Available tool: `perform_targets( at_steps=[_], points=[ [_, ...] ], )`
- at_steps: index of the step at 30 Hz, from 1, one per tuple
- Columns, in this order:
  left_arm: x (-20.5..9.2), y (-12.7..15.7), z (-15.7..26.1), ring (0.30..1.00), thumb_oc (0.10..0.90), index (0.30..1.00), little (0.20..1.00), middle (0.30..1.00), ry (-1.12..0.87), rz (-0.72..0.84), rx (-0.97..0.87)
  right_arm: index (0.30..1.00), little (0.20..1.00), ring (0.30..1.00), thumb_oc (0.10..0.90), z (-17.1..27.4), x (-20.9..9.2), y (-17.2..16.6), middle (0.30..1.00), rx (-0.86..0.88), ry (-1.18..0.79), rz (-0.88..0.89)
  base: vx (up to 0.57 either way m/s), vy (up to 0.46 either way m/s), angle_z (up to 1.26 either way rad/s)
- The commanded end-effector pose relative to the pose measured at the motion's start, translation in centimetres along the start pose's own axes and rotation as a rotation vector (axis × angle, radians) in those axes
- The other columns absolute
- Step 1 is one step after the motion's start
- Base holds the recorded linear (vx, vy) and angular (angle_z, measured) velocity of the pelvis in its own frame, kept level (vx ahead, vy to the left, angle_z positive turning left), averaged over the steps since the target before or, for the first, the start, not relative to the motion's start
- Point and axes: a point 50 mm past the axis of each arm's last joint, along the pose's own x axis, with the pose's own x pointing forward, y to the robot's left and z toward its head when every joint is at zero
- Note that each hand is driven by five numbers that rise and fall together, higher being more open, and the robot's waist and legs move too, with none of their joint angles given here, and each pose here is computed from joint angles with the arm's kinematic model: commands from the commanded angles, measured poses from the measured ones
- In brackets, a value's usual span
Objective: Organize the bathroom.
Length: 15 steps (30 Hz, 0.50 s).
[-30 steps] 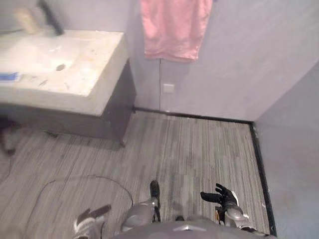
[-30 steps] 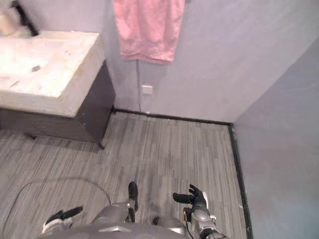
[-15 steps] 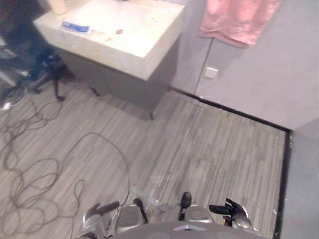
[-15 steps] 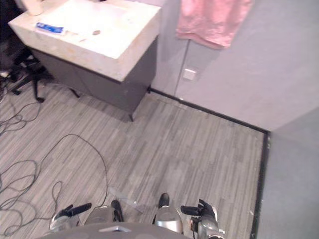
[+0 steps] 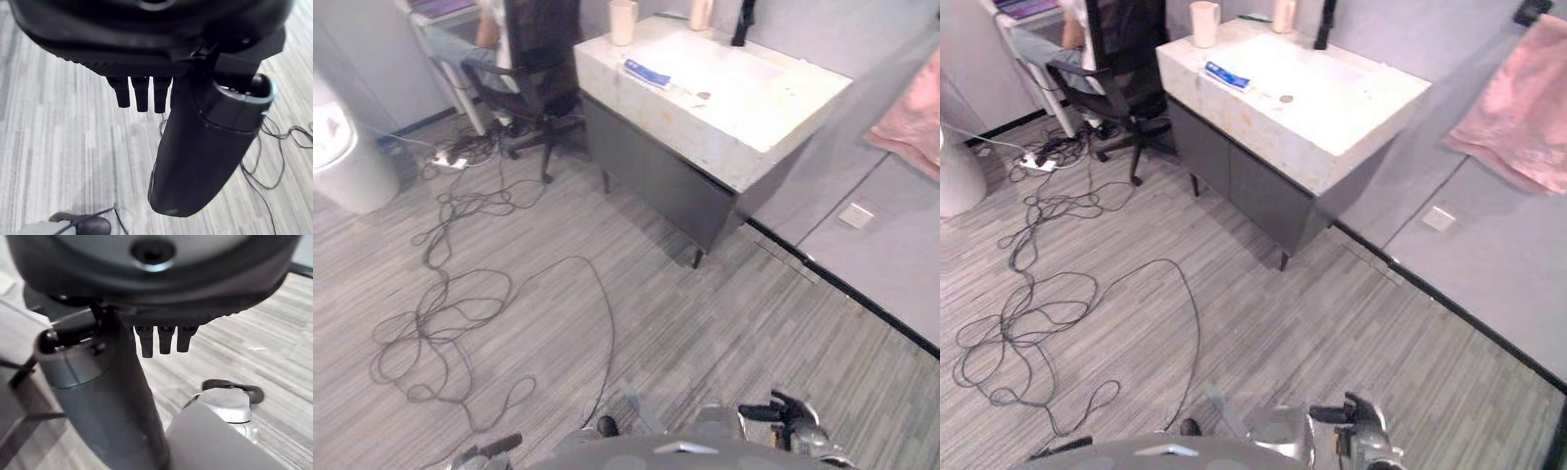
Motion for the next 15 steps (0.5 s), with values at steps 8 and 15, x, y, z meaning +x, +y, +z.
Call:
perform_targets(
  at_steps=[8,15],
  points=[
    [-1.6,-4.6,9.9,0.9,0.8,0.9,0.9,0.9,-0.405,-0.151,0.077,0.9,0.9,0.9,0.8,-4.0,-0.8,0.6,0.9,0.017,0.122,0.023,0.43,0.14,0.74],
    [-3.5,-8.4,12.3,0.9,0.8,0.9,0.9,0.9,-0.514,-0.275,0.119,0.9,0.9,0.9,0.8,-5.2,-1.1,0.5,0.9,-0.023,0.129,-0.007,0.43,0.043,0.18]
  ],
)
